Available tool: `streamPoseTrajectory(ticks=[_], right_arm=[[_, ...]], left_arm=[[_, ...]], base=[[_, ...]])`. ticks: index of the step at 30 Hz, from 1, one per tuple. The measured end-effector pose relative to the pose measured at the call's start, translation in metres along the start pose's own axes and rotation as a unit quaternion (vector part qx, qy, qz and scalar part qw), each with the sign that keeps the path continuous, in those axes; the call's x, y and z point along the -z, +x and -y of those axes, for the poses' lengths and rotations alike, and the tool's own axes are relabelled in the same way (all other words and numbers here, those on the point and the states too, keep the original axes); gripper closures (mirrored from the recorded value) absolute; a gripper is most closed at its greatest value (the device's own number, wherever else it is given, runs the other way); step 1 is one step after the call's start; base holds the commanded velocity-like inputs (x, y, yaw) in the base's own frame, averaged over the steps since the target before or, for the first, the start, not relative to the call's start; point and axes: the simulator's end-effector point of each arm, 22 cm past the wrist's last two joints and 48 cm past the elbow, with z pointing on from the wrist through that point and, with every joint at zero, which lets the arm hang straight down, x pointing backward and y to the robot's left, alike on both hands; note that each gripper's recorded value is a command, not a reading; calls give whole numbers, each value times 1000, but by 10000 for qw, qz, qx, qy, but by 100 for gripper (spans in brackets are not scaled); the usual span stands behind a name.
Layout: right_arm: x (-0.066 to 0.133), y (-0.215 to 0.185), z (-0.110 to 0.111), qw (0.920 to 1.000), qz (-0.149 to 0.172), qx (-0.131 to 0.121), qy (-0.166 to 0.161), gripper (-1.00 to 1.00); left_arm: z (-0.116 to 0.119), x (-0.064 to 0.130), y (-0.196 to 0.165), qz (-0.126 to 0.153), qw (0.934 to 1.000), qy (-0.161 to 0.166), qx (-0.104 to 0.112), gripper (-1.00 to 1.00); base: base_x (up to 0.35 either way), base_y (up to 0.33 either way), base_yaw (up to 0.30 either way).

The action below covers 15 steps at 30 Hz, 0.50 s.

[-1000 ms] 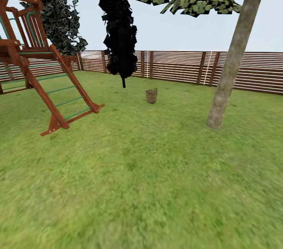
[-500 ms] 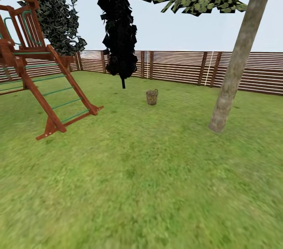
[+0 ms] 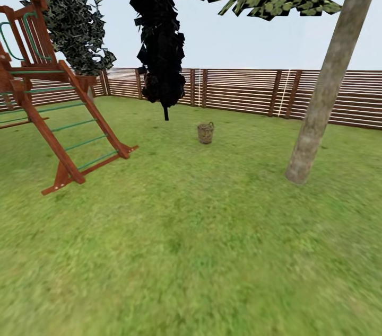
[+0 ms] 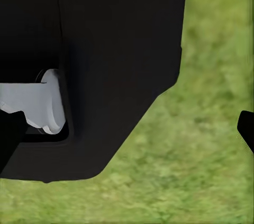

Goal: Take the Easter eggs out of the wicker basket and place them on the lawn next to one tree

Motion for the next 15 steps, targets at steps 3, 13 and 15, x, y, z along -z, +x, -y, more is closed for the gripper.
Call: streamPoseTrajectory(ticks=[3, 13, 15], right_arm=[[0, 0, 0, 10000, 0, 0, 3, -100], [0, 0, 0, 10000, 0, 0, 3, -100], [0, 0, 0, 10000, 0, 0, 2, -100]], left_arm=[[0, 0, 0, 0, 10000, 0, 0, -100], [0, 0, 0, 1, 10000, 0, 0, -100], [0, 0, 0, 0, 10000, 0, 0, -100]], base=[[321, 0, 0], [321, 0, 0], [321, 0, 0]])
